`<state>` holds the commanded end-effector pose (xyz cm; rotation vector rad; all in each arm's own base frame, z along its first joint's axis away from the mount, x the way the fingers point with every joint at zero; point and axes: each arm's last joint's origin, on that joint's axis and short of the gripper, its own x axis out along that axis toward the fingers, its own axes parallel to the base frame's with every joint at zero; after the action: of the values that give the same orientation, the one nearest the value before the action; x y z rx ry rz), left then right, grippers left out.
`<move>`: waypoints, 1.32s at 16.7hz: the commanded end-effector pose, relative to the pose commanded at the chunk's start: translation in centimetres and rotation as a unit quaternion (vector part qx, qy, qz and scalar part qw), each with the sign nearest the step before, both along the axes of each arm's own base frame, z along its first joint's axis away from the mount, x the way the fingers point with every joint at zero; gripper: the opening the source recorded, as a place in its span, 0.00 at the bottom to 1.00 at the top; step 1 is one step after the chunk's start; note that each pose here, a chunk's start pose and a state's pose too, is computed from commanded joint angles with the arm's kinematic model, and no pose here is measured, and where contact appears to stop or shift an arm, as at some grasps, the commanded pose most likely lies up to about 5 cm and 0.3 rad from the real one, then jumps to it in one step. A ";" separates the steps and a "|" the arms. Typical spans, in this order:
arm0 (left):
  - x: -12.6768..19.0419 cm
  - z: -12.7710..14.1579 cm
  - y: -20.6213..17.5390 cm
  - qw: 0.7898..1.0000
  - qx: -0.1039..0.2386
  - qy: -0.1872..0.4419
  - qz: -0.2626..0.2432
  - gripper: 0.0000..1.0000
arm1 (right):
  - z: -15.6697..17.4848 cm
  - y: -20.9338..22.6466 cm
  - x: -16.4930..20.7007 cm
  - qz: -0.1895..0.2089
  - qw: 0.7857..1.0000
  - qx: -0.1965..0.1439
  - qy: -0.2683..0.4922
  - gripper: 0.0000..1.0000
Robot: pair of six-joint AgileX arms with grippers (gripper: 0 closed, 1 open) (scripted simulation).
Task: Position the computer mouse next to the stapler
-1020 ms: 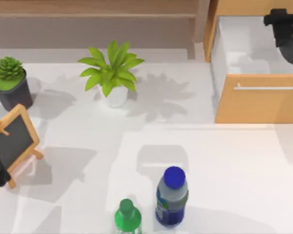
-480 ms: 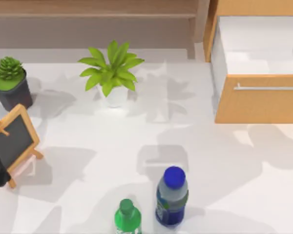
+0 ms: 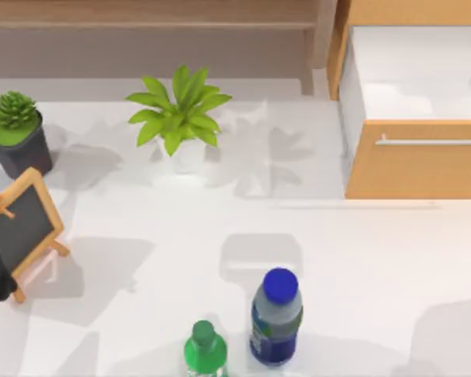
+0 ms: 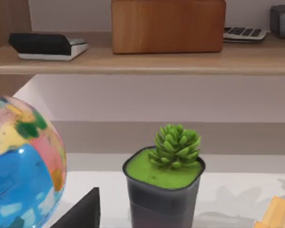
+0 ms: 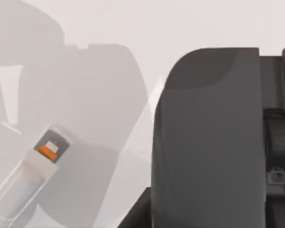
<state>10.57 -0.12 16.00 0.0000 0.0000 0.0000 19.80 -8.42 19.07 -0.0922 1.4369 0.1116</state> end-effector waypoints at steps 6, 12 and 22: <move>0.0 0.0 0.0 1.000 0.000 0.000 0.000 1.00 | -3.6 0.1 -4.8 -0.070 0.997 -0.003 0.015 0.00; 0.0 0.0 0.0 1.000 0.000 0.000 0.000 1.00 | -3.8 0.2 -5.0 -0.074 0.997 -0.002 0.016 0.00; 0.0 0.0 0.0 1.000 0.000 0.000 0.000 1.00 | -0.6 -1.4 -1.9 -0.053 0.990 -0.024 -0.129 0.00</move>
<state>10.57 -0.12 16.00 0.0000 0.0000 0.0000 17.89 -9.80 18.48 -0.0674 1.1826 -0.0222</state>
